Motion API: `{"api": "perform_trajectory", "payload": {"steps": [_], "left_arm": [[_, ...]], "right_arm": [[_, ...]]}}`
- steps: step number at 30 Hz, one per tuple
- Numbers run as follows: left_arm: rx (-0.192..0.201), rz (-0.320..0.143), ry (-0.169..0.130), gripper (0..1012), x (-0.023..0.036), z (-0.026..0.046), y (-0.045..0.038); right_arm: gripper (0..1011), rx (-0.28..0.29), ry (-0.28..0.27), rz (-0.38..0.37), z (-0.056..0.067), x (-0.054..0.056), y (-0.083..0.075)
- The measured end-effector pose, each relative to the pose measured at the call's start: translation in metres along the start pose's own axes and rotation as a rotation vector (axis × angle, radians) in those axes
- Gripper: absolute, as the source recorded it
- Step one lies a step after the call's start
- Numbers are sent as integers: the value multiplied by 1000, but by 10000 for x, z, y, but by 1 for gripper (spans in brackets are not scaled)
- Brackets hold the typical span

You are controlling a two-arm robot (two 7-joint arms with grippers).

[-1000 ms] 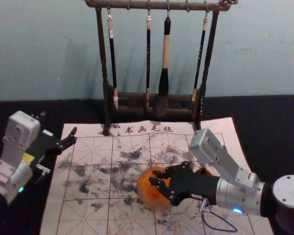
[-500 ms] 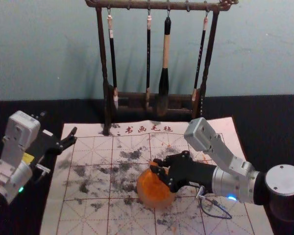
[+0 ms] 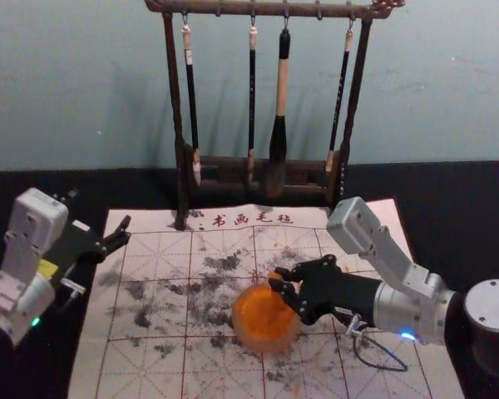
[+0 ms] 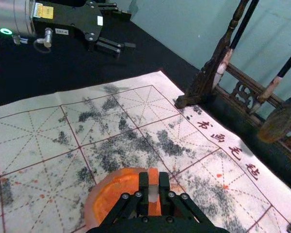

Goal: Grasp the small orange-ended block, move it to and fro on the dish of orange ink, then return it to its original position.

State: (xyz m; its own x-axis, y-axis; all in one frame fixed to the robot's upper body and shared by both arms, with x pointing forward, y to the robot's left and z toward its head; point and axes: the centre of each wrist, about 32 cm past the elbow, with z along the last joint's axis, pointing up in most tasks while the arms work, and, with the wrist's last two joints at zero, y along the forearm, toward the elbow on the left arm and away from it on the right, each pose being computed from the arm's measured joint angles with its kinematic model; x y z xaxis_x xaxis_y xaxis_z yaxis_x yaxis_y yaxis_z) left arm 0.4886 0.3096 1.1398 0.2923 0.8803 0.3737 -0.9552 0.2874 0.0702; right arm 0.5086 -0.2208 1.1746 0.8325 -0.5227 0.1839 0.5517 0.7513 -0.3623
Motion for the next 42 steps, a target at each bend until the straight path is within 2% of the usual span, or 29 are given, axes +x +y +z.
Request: {"api": "perform_trajectory", "payload": {"steps": [9, 17, 29, 42], "left_arm": [[0, 0, 0, 1001, 0, 0, 0], [0, 0, 0, 1001, 0, 0, 0], [0, 0, 0, 1001, 0, 0, 0], [0, 0, 0, 1001, 0, 0, 0]], "right_arm": [[78, 1, 15, 15, -17, -39, -158], [78, 4, 20, 51, -27, -110, -196], [78, 21, 11, 106, 20, -207, -110], [78, 21, -9, 112, 83, -163, 60]]}}
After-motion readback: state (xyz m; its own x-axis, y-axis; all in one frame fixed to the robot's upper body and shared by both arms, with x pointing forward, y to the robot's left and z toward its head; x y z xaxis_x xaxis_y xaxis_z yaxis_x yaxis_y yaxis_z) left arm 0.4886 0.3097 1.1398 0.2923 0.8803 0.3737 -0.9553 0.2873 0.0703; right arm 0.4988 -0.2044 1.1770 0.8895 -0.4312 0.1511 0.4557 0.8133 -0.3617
